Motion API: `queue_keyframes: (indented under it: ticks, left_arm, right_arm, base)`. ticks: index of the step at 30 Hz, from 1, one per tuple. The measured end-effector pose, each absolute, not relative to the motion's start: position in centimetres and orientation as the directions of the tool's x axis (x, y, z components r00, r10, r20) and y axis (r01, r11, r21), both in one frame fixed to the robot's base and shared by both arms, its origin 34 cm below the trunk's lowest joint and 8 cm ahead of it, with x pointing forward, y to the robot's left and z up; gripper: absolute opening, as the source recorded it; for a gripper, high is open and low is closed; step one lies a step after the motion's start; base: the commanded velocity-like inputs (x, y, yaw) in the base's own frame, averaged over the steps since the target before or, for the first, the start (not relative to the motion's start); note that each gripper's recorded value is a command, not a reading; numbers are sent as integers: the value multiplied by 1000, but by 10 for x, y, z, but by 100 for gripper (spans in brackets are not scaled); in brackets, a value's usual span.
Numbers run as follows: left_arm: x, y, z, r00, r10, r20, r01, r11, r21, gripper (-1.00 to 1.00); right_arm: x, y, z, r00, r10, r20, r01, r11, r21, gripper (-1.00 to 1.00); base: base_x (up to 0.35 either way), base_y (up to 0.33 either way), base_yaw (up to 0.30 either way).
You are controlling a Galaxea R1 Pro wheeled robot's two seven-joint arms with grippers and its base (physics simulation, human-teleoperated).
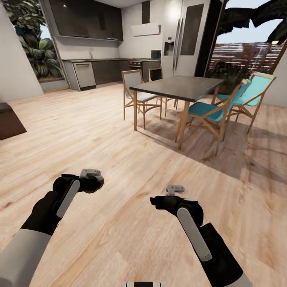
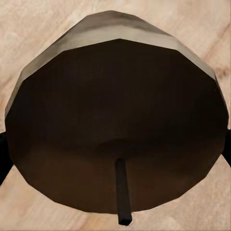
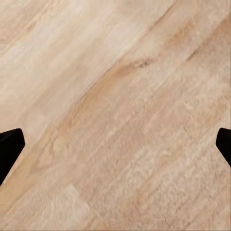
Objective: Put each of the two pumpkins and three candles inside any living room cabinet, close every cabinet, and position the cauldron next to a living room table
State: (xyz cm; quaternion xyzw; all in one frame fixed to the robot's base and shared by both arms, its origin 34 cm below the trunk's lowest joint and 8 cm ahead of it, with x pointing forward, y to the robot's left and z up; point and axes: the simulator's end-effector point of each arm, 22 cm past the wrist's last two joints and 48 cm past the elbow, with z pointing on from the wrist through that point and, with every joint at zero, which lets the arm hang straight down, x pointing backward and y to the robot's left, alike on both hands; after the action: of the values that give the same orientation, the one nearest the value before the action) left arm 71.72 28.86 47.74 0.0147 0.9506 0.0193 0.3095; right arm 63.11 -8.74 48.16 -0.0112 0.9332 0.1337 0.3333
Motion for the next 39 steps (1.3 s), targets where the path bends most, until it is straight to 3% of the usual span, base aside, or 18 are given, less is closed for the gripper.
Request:
queue_keyframes:
  ticks: [19, 39]
  left_arm:
    - [717, 289, 471, -814, 37, -579, 14, 999, 44, -100]
    - [716, 289, 470, -816, 35, -577, 14, 999, 41, -100]
  right_arm:
    - [631, -87, 477, -783, 68, -618, -108, 964, 243, 100]
    - [631, -88, 476, -783, 68, -618, -107, 964, 242, 100]
  base:
    - [296, 195, 273]
    - [268, 226, 49]
